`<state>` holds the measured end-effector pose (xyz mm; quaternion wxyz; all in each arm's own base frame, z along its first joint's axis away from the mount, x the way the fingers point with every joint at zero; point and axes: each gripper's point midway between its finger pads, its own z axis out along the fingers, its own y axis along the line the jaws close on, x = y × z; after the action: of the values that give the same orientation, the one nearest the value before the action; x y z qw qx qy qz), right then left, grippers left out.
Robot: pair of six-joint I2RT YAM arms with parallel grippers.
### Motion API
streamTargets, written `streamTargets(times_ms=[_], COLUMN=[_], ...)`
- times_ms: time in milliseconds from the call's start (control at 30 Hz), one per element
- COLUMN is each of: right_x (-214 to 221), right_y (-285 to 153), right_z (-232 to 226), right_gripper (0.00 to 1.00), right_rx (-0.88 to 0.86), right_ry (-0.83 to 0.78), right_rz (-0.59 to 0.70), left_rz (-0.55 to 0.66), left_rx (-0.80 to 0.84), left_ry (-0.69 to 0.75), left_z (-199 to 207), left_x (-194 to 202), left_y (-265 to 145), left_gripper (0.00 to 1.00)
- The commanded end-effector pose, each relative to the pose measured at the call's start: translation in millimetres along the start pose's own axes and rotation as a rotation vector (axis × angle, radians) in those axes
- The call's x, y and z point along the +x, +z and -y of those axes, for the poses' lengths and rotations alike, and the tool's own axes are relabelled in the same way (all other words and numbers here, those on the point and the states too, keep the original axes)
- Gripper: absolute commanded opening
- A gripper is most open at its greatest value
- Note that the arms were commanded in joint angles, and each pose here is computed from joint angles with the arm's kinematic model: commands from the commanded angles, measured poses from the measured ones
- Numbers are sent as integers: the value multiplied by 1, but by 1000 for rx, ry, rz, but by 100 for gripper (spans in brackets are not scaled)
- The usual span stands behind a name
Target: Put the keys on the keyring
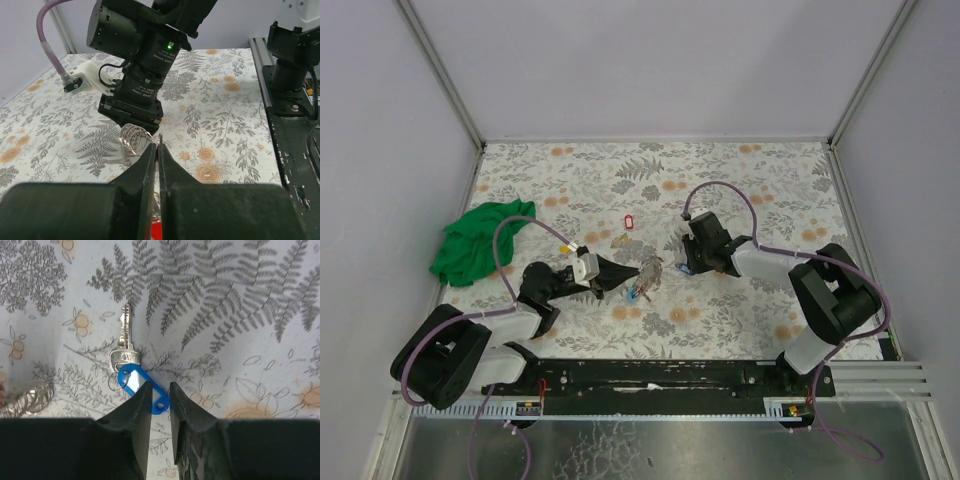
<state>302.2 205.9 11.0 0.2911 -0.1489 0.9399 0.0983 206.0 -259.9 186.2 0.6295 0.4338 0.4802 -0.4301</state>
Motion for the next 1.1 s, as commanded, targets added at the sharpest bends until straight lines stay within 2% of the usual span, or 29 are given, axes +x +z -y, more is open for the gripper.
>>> streamTargets(times_ms=[0,200,433,733,1067], right_x=[26,22,-1,-17,-20], right_y=[-14,-35,-55,-45,-32], right_z=[-19,-39,-37,-38,-45], right_gripper=[27,34,44,44,36], right_rx=[-84,-166,-199,-218,-311], right_ry=[53,-44,-285,-524,-877], right_rz=[-69,-28,69,76,96], left_rz=[32,13,8,-1,-13], left_rx=[54,67,33,-75,-177], left_ry=[30,29,56,56,40], left_z=[14,15,8,-11,-28], left_x=[-7,-2,-6,-7,-2], left_y=[-2,-2,-4,-6,-10], left_gripper=[0,0,0,0,0])
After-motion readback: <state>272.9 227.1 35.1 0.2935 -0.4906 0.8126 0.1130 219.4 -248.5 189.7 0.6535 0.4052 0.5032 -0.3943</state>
